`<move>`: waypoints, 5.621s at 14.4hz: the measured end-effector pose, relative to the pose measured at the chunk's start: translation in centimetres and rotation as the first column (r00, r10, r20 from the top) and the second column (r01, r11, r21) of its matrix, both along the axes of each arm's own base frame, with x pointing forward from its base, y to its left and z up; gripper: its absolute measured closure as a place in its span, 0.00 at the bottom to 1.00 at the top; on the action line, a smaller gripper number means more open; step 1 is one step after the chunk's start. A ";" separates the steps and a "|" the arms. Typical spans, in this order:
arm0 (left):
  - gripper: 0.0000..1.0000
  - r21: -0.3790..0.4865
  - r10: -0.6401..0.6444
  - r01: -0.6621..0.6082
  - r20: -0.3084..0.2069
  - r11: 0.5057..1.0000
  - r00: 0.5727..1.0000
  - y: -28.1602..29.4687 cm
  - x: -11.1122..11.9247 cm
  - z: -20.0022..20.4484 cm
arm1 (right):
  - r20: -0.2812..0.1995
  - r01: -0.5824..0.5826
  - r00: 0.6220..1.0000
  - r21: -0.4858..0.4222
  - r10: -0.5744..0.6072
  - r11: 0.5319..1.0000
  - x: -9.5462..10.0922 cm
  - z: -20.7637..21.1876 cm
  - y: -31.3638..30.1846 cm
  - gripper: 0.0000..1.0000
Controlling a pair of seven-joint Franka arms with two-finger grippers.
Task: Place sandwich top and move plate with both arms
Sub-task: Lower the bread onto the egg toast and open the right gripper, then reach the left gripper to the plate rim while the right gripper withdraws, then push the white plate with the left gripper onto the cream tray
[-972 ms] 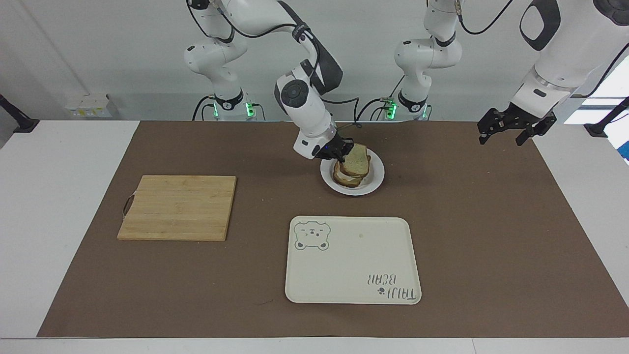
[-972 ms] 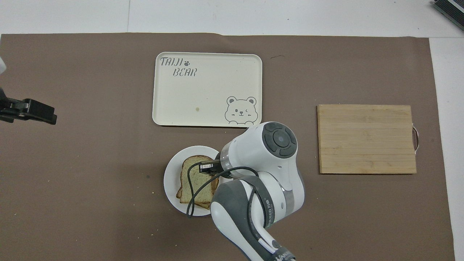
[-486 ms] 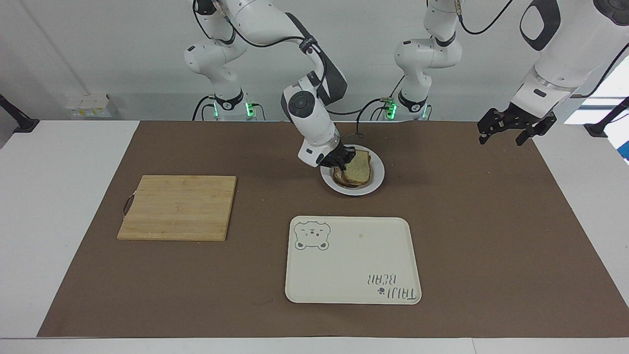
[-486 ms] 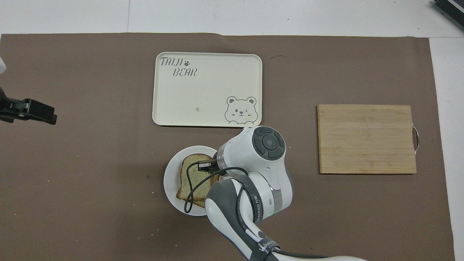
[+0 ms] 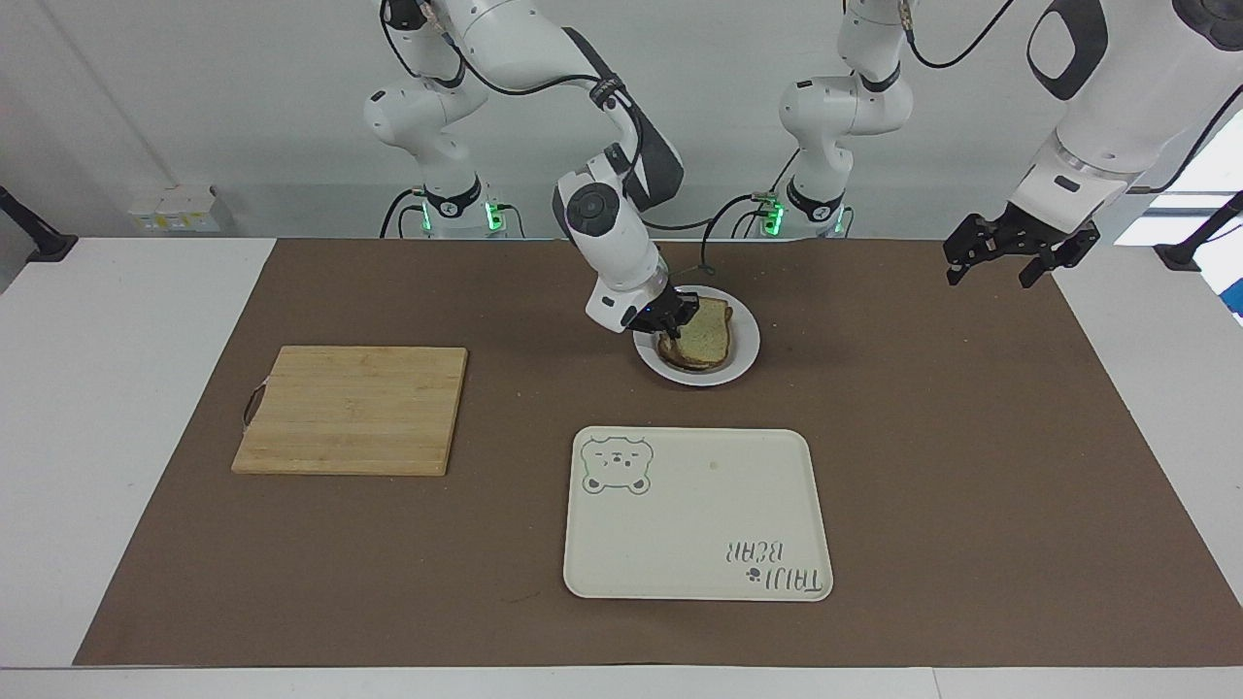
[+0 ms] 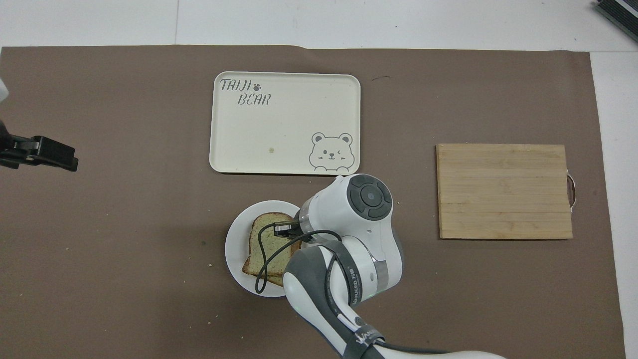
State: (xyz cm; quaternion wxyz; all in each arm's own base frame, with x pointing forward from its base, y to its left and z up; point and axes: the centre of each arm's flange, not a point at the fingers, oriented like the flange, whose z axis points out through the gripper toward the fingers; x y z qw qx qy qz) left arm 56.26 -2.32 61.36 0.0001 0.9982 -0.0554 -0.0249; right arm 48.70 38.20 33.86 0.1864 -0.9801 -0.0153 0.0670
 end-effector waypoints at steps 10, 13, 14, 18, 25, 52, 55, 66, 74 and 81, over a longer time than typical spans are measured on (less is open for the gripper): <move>0.00 -0.061 0.004 -0.003 0.011 0.998 1.000 -0.7 -0.1 0.1 | 0.173 0.003 0.985 -0.132 0.020 0.991 5.9 4.0 -8.1 0.00; 0.00 -0.132 0.000 0.001 0.005 0.991 1.000 -1.3 0.3 -2.1 | 0.230 0.047 0.973 -0.170 -0.007 0.984 8.0 6.7 -12.8 0.00; 0.00 -0.170 -0.005 0.006 0.007 0.985 1.000 -1.5 0.5 -3.3 | 0.229 0.064 0.973 -0.174 -0.023 0.983 8.4 7.6 -14.3 0.00; 0.00 -0.338 -0.033 0.027 -0.012 0.941 0.999 -2.3 0.5 -10.1 | 0.205 0.075 0.978 -0.251 -0.023 0.965 9.3 11.2 -19.3 0.00; 0.00 -0.574 -0.065 0.026 -0.047 0.818 0.997 -3.6 -4.0 -24.8 | 0.215 0.137 0.973 -0.265 -0.080 0.954 8.8 18.5 -25.1 0.00; 0.95 -0.770 -0.004 -0.129 -0.169 0.625 0.986 -9.1 -12.9 -33.7 | 0.198 0.197 0.971 -0.345 -0.134 0.918 4.2 33.4 -39.5 0.00; 0.95 -0.814 0.031 -0.175 -0.190 0.554 0.981 -6.2 -11.2 -32.4 | 0.196 0.196 0.971 -0.345 -0.134 0.918 4.2 33.4 -39.5 0.00; 0.95 -0.879 0.063 -0.085 -0.063 0.469 0.996 -7.2 2.8 -28.5 | 0.129 0.111 0.989 -0.352 -0.069 0.929 2.7 32.5 -42.6 0.00; 0.95 -0.852 0.157 -0.083 0.000 0.517 0.988 -7.7 9.9 -33.3 | 0.151 0.116 0.986 -0.351 -0.065 0.929 2.9 33.1 -42.4 0.00; 0.70 -0.830 0.226 -0.129 -0.004 0.543 0.974 -11.9 10.9 -34.0 | 0.151 0.116 0.986 -0.351 -0.065 0.929 2.9 33.1 -42.4 0.00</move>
